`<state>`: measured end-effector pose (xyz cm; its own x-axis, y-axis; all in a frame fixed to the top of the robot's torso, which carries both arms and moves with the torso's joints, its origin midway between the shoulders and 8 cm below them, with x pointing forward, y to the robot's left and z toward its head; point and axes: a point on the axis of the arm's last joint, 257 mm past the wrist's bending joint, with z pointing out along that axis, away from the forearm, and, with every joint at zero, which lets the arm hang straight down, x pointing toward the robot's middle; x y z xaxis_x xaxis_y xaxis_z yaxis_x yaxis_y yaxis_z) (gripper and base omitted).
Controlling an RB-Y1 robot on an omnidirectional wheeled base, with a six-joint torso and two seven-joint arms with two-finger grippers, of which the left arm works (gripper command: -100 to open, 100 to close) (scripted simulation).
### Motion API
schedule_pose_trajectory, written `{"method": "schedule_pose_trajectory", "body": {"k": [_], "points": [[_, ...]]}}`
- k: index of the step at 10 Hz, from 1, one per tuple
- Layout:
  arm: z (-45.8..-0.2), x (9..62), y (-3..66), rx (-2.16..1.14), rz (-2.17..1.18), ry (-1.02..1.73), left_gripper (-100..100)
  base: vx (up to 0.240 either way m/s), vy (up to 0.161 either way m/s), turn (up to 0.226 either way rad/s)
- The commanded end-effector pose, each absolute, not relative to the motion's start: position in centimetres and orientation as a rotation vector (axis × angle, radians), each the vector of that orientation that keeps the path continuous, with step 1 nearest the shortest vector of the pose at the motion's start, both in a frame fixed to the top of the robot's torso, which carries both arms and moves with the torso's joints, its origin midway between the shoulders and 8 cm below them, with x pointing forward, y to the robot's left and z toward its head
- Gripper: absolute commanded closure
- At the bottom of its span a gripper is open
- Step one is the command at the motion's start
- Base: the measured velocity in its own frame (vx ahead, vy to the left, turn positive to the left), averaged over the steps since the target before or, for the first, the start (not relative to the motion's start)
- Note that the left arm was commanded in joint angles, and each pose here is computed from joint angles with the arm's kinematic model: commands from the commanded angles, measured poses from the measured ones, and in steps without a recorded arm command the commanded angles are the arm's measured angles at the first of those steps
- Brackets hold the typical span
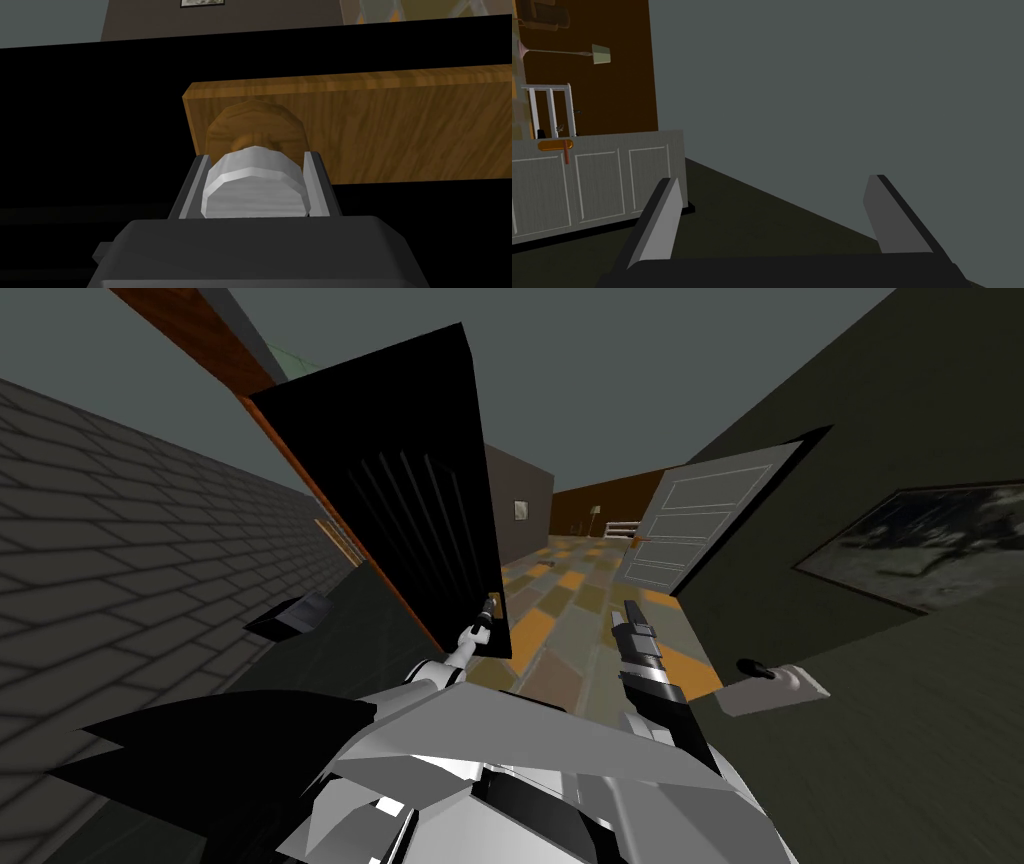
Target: Push the door open
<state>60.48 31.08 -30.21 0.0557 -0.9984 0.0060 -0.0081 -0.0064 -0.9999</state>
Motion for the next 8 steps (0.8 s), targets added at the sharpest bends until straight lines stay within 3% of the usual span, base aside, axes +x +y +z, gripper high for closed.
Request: {"method": "schedule_pose_trajectory", "body": {"k": [1, 8], "points": [[-29.8, 60.4, 33.0, -1.251, -1.142, 1.146, 100, 0.201, -0.109, 0.079], [-29.8, 59.4, 38.1, -1.291, -1.072, 1.076, 100, 0.189, -0.097, 0.066]]}}
